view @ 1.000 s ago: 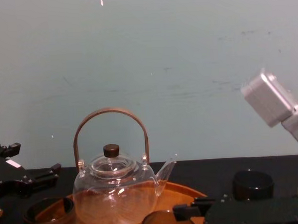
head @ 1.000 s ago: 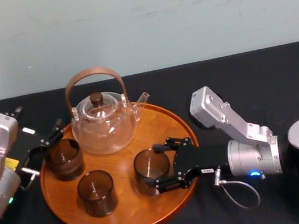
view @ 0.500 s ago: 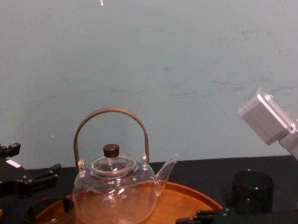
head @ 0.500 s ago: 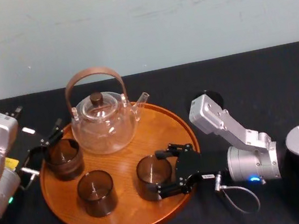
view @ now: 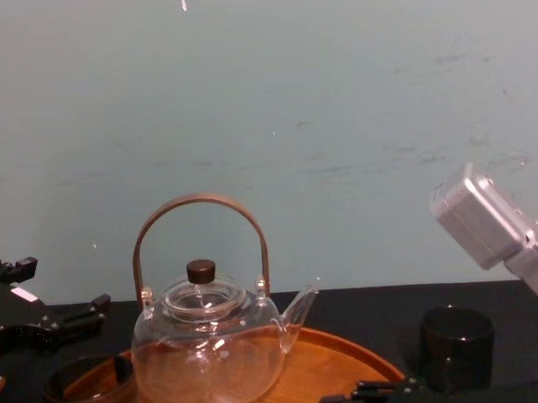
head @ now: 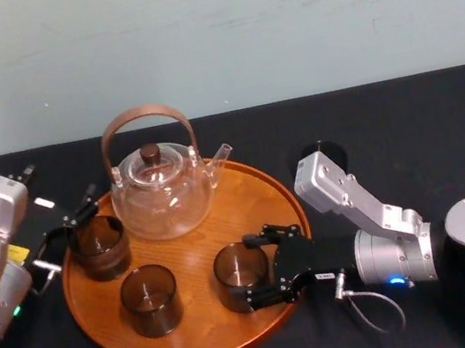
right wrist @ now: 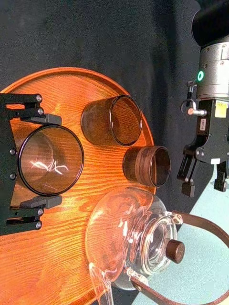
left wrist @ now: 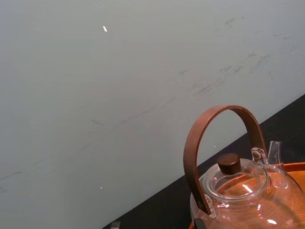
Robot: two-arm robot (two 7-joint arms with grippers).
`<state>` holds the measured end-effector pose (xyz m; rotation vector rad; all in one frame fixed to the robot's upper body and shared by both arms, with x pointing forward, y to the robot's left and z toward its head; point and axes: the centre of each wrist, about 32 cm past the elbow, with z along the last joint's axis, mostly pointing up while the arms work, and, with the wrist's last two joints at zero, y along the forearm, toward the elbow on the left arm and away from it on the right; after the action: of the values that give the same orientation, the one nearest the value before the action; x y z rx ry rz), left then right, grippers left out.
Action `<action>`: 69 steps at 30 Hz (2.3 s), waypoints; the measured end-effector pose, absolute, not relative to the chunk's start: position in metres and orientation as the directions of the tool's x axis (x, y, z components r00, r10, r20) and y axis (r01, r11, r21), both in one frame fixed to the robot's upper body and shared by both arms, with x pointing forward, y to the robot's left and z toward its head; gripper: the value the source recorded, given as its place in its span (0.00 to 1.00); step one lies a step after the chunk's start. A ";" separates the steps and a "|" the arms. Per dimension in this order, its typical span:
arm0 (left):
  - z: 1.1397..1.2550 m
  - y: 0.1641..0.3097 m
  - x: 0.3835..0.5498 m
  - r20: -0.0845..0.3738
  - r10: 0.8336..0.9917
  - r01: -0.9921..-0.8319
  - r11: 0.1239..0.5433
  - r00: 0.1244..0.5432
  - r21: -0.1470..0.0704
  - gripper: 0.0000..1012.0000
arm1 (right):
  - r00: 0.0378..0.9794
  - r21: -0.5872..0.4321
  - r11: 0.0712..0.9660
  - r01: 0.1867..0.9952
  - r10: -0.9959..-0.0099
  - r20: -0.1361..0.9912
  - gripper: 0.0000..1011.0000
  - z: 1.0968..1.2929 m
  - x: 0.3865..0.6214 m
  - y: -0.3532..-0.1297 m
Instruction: Pick up the glass from the table and place it on the tray.
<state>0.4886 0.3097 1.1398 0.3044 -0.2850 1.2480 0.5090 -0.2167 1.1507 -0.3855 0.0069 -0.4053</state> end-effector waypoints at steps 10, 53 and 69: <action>1.140 0.310 0.489 0.374 0.880 -0.955 0.287 0.292 0.070 0.99 | 0.920 -0.370 0.847 0.382 -0.386 0.066 0.99 1.151 0.509 -0.217; 1.140 0.310 0.489 0.374 0.880 -0.955 0.287 0.292 0.070 0.99 | 0.891 -0.299 0.842 0.449 -0.447 0.079 0.99 1.180 0.458 -0.311; 1.140 0.310 0.489 0.374 0.880 -0.955 0.287 0.292 0.070 0.99 | 0.710 -0.306 0.661 0.685 -0.699 0.082 0.99 1.181 0.457 -0.329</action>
<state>0.4886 0.3097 1.1398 0.3044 -0.2850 1.2479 0.4573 -0.3291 1.1810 -0.3283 0.0444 -0.7832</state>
